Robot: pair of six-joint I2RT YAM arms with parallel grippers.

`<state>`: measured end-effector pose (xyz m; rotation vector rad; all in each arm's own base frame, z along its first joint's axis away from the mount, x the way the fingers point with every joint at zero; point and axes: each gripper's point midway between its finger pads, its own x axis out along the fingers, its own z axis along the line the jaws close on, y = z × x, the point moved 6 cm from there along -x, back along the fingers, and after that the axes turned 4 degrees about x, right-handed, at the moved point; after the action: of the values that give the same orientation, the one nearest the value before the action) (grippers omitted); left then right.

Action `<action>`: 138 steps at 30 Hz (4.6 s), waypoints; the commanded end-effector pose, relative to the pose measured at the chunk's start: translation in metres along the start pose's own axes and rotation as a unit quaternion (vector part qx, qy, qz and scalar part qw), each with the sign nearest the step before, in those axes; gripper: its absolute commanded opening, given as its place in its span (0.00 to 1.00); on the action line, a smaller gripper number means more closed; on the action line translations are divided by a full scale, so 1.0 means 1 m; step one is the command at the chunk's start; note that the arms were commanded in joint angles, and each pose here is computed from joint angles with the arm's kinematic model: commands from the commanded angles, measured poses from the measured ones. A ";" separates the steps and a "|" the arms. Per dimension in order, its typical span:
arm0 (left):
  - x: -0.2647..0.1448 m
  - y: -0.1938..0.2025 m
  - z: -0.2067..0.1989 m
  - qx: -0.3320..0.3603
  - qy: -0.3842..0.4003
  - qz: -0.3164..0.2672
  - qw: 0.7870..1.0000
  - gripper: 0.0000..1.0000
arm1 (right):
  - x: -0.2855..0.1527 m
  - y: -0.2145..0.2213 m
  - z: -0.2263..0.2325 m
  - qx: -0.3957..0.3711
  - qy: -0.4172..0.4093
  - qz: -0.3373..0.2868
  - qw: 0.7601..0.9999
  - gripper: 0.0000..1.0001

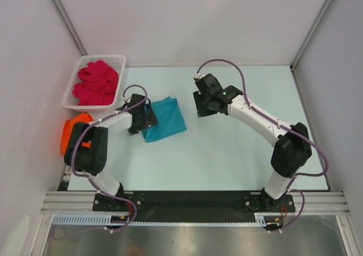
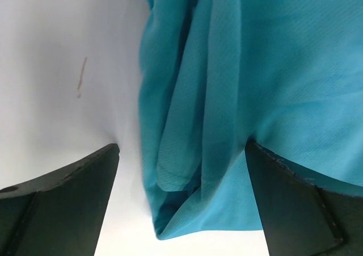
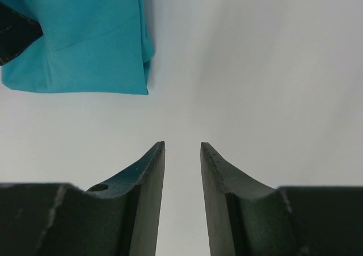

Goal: Fold and stack the t-shirts

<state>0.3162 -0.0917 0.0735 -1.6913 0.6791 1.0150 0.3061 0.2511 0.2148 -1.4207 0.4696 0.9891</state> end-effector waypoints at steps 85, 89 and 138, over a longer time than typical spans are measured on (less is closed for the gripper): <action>-0.182 -0.158 0.142 -0.132 -0.003 -0.140 0.981 0.00 | -0.135 -0.053 0.014 -0.017 -0.053 -0.131 0.990 0.30; -0.182 -0.163 0.136 -0.122 0.001 -0.141 0.982 0.00 | -0.132 -0.052 0.015 -0.016 -0.053 -0.128 0.990 0.29; -0.163 -0.102 0.209 -0.200 -0.068 -0.085 0.974 1.00 | -0.122 -0.050 0.019 -0.027 -0.054 -0.108 0.992 0.29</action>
<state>0.2411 0.1533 0.2290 -1.7999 0.1372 1.3937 0.2731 0.2382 0.3336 -1.4273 0.2444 0.9058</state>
